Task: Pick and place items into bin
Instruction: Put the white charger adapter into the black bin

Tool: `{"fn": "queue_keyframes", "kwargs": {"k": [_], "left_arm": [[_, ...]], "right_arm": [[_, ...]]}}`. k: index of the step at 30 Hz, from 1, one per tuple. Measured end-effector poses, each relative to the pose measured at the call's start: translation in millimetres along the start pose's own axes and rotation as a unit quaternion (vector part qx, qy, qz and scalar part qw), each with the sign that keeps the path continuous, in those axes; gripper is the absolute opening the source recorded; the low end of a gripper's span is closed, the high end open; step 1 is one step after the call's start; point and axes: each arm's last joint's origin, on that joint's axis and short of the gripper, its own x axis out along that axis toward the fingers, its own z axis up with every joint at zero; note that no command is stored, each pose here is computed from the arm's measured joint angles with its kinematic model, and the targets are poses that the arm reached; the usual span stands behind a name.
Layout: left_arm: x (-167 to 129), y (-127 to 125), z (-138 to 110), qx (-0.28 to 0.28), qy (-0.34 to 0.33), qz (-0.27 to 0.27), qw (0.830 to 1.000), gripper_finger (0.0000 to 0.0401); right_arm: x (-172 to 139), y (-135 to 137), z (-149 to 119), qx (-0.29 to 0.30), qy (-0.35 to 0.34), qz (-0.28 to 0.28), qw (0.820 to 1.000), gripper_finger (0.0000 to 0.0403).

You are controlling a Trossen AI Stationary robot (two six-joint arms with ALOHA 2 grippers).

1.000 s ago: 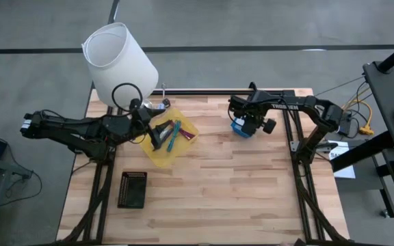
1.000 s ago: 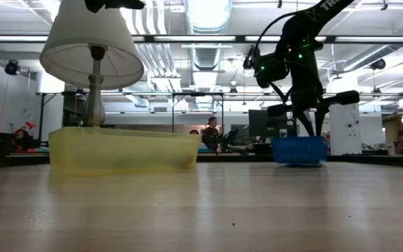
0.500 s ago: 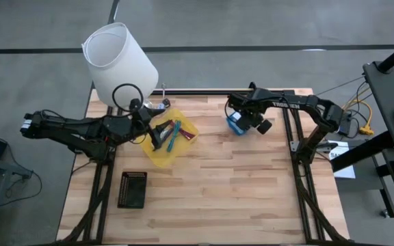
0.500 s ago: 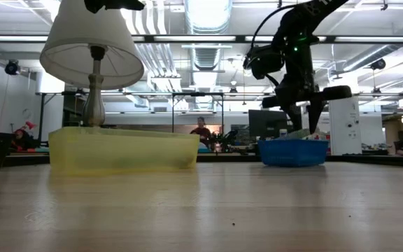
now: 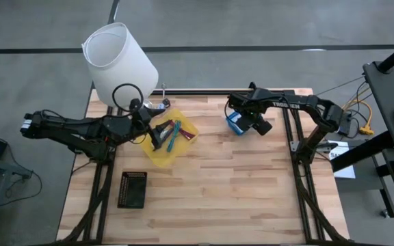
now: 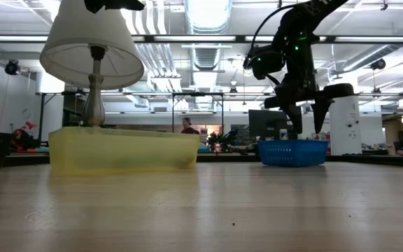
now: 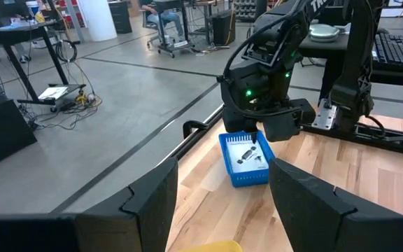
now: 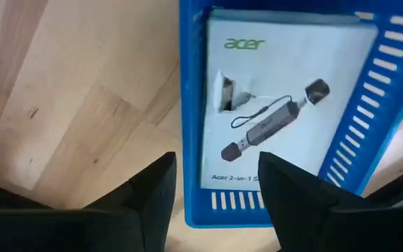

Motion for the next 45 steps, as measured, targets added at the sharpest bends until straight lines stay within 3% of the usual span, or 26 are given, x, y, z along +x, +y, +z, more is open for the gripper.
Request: {"fn": "queue_keyframes", "kwargs": {"k": [5,8,10,14,16,18,21,23,24,29,34,37,39,45], "left_arm": [[0,0,0,0.000,0.000,0.000,1.000,0.0207],[0,0,0,0.000,0.000,0.000,1.000,0.0207],[0,0,0,-0.001,0.000,0.002,1.000,0.0207],[0,0,2,-0.007,-0.007,0.003,1.000,0.0207],[0,0,3,-0.011,-0.012,0.002,1.000,0.0207],[0,0,5,-0.018,-0.020,0.001,1.000,0.0207],[0,0,7,-0.027,-0.030,0.000,0.999,0.0207],[0,-1,8,-0.031,-0.034,0.000,0.999,0.0207],[0,-1,9,-0.034,-0.038,-0.001,0.999,0.0207],[0,-1,9,-0.035,-0.039,-0.001,0.999,0.0207],[0,-1,9,-0.035,-0.039,-0.001,0.999,0.0207],[0,-1,10,-0.037,-0.041,-0.001,0.998,0.0207],[0,-1,10,-0.045,-0.044,-0.002,0.998,0.0207],[0,-1,10,-0.065,-0.044,-0.002,0.997,0.0207]], "right_arm": [[-7,-6,2,0.104,-0.015,-0.022,0.994,0.0185],[-16,-16,5,0.206,-0.088,-0.023,0.974,0.0176],[-23,-26,7,0.274,-0.188,0.000,0.943,0.0170],[-40,-49,11,0.357,-0.405,0.050,0.840,0.0157],[-48,-60,15,0.388,-0.467,0.047,0.793,0.0151],[-57,-66,21,0.401,-0.509,0.029,0.761,0.0145],[-70,-71,35,0.404,-0.555,-0.013,0.727,0.0137],[-77,-67,48,0.391,-0.570,-0.035,0.721,0.0135],[-80,-63,56,0.376,-0.572,-0.046,0.728,0.0134],[-75,-32,95,0.293,-0.519,-0.110,0.796,0.0136],[-65,-21,115,0.256,-0.420,-0.271,0.828,0.0136],[-73,-26,117,0.274,-0.406,-0.345,0.800,0.0136],[-85,-32,116,0.294,-0.428,-0.375,0.768,0.0134],[-130,-45,101,0.365,-0.512,-0.372,0.683,0.0124]]}}
